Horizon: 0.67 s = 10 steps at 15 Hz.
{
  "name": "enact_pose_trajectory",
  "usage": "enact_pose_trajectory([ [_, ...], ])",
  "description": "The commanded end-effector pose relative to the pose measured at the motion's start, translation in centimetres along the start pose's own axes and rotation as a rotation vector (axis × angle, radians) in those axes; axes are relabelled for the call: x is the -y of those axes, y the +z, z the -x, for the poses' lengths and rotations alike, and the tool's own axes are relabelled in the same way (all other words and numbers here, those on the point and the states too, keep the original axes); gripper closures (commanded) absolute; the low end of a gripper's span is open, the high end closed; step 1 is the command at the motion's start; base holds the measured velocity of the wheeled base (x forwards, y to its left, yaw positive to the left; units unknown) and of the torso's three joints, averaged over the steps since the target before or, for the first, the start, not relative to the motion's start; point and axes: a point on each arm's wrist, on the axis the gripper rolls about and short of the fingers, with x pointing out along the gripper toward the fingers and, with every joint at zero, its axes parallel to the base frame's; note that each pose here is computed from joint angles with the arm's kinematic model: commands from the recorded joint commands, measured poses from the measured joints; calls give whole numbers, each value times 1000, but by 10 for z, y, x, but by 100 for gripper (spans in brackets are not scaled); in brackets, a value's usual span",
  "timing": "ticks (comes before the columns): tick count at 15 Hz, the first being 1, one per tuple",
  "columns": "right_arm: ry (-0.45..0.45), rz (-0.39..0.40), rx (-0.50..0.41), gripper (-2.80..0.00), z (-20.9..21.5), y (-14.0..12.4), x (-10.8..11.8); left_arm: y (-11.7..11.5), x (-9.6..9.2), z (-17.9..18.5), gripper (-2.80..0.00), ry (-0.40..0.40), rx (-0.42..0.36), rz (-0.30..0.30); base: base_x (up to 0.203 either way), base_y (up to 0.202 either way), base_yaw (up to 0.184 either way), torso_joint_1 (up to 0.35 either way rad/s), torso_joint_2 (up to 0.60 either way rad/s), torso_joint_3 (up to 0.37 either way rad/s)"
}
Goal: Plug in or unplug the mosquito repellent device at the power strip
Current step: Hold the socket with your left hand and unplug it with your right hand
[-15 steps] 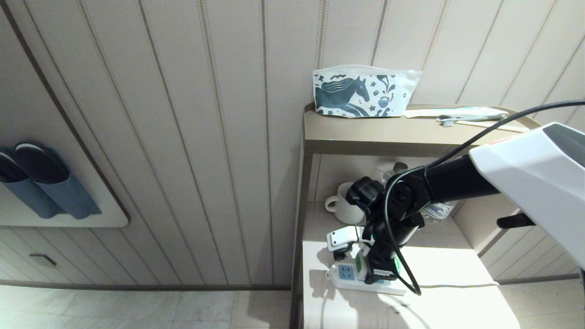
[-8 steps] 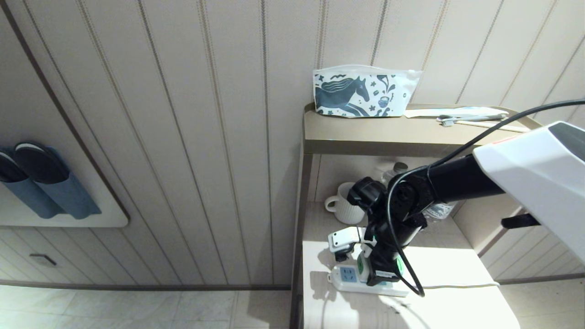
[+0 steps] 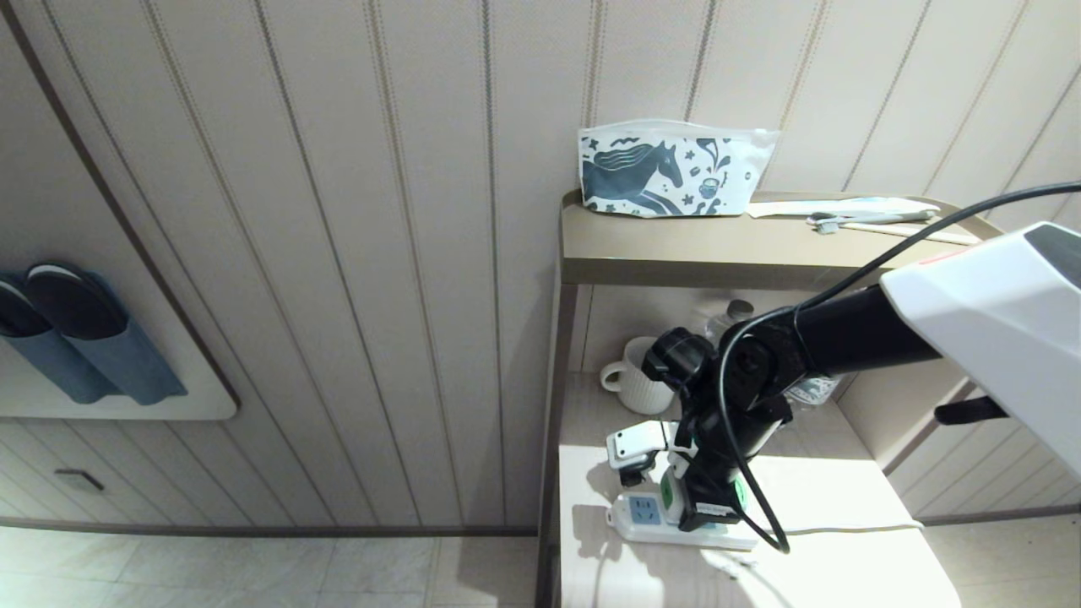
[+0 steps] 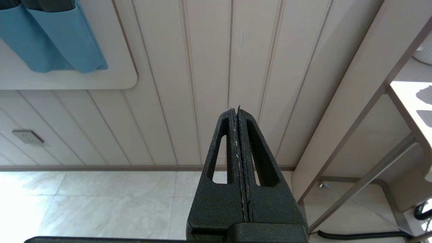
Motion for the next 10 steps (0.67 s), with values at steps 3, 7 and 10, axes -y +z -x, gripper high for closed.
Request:
enact_pose_trajectory([
  [3, -4, 20, 8, 0, 3, 5, -2, 0, 0, 0, 0, 1, 1, -1, 0, 0, 0, 0, 0, 0],
  [7, -6, 31, 13, 0, 4, 10, -5, 21, 0, 4, 0, -5, 30, -1, 0, 0, 0, 0, 0, 0],
  [10, -9, 27, 25, 0, 8, 10, -5, 74, -1, -10, 0, -19, -57, 93, 0, 0, 0, 0, 0, 0],
])
